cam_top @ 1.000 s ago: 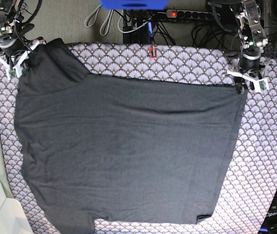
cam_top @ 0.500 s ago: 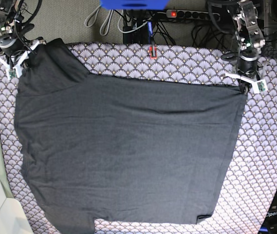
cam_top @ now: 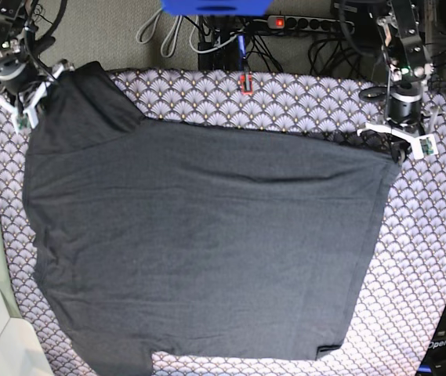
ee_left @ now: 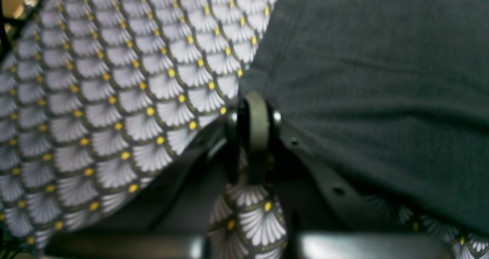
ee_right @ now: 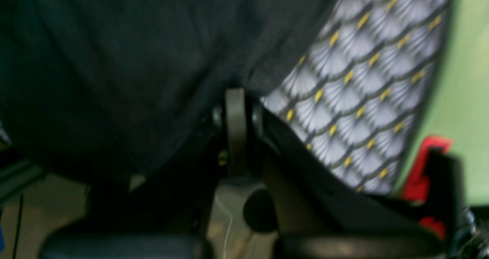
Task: Fold the T-shirt properly
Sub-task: 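Lift the held corners and pull them toward the hem, folding the shirt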
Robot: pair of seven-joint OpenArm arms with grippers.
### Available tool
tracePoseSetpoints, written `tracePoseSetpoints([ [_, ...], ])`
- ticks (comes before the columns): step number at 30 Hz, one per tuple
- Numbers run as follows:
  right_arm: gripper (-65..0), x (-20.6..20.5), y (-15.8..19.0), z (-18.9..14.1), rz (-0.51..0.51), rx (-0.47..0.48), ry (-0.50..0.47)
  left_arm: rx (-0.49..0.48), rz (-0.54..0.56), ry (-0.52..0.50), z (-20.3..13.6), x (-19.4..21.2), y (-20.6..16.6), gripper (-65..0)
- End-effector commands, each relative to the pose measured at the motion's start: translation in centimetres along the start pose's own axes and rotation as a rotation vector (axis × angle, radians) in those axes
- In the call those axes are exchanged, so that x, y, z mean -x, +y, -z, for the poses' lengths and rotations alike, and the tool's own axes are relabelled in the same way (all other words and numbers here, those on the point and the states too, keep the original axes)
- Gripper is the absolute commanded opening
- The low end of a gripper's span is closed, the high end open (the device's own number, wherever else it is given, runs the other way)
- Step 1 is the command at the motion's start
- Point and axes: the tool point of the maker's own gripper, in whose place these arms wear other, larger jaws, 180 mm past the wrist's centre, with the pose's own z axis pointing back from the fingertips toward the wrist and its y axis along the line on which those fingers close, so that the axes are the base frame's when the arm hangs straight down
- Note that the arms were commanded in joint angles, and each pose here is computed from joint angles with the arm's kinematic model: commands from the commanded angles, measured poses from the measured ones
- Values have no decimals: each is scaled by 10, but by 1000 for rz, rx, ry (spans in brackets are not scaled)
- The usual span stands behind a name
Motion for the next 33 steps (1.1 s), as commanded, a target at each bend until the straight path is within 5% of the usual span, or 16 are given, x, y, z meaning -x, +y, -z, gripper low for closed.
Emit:
tracePoseSetpoints([
  [1, -650, -16, -6, -5, -15, 15, -55, 0, 10, -31, 0, -16, 1, -646],
  [8, -650, -47, -16, -6, -32, 50, -111, 10, 0, 60, 16, -25, -6, -646],
  [22, -650, -118, -68, -4, -74, 162, -178, 25, -28, -45, 39, -75, -17, -646],
  [33, -650, -146, -81, 28, -25, 119, -195, 35, -79, -107, 66, -112, -26, -646],
])
